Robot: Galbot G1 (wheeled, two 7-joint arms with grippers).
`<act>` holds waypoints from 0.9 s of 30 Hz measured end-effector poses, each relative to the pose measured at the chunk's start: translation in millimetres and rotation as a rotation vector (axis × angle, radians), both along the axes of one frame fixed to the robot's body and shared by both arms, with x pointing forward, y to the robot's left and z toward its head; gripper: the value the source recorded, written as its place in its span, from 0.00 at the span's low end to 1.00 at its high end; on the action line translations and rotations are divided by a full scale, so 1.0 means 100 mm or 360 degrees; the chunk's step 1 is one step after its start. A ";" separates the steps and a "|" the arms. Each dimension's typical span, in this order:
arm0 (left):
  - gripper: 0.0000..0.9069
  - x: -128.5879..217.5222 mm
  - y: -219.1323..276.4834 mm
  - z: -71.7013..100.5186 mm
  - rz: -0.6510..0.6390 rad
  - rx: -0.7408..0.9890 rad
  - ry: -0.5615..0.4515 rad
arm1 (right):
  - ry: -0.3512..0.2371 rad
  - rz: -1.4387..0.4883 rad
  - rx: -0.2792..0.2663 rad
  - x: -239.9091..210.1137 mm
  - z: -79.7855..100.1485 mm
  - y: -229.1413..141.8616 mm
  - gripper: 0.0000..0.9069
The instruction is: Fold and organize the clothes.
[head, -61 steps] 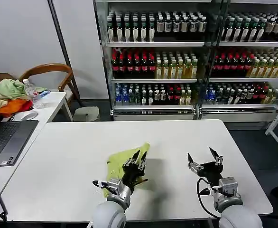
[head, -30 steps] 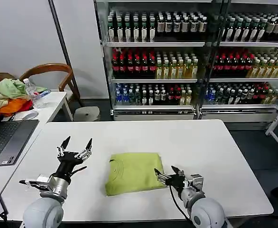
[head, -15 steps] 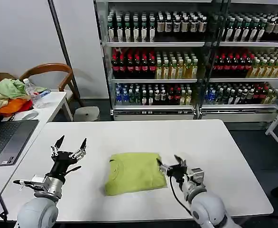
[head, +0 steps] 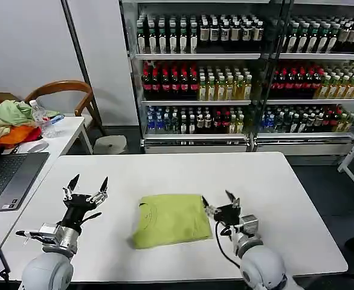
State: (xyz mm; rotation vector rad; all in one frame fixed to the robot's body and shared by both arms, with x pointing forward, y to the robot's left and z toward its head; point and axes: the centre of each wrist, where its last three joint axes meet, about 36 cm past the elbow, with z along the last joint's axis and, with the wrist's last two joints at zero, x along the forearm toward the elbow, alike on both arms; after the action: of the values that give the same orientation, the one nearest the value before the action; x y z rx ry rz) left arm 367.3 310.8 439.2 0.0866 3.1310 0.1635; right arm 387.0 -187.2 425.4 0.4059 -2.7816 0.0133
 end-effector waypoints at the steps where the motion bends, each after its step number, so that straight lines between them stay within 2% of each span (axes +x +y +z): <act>1: 1.00 0.00 0.00 -0.01 0.0001 0.0000 0.0005 | 0.0029 0.0001 0.0011 -0.01 -0.01 0.01 1.00; 9: 1.00 0.00 -0.03 -0.08 0.0003 -0.0010 0.0028 | 0.0245 -0.0015 0.0093 -0.02 -0.11 0.04 1.00; 10: 1.00 0.00 -0.04 -0.08 0.0004 -0.0006 0.0029 | 0.0265 -0.0013 0.0101 -0.02 -0.12 0.05 0.50; 11: 1.00 0.00 -0.04 -0.09 0.0004 0.0003 0.0030 | 0.0289 -0.0008 0.0114 -0.03 -0.13 0.05 0.26; 12: 1.00 0.01 -0.04 -0.09 0.0004 0.0005 0.0032 | 0.0307 -0.0004 0.0125 -0.04 -0.14 0.06 0.10; 13: 1.00 0.01 -0.04 -0.09 0.0003 0.0006 0.0032 | 0.0323 0.0000 0.0134 -0.04 -0.15 0.07 0.00; 21: 1.00 0.02 -0.04 -0.14 0.0015 0.0000 0.0059 | 0.0428 0.0018 0.0215 -0.02 -0.20 0.11 0.00; 27: 1.00 0.01 -0.06 -0.16 0.0020 -0.0008 0.0078 | 0.0463 0.0034 0.0253 0.00 -0.21 0.13 0.00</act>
State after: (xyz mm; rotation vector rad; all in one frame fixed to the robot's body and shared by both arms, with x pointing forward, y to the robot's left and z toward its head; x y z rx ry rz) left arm 368.7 305.0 422.8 0.0719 3.1811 0.1559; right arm 386.9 -174.3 404.3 0.4388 -2.4985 -0.2441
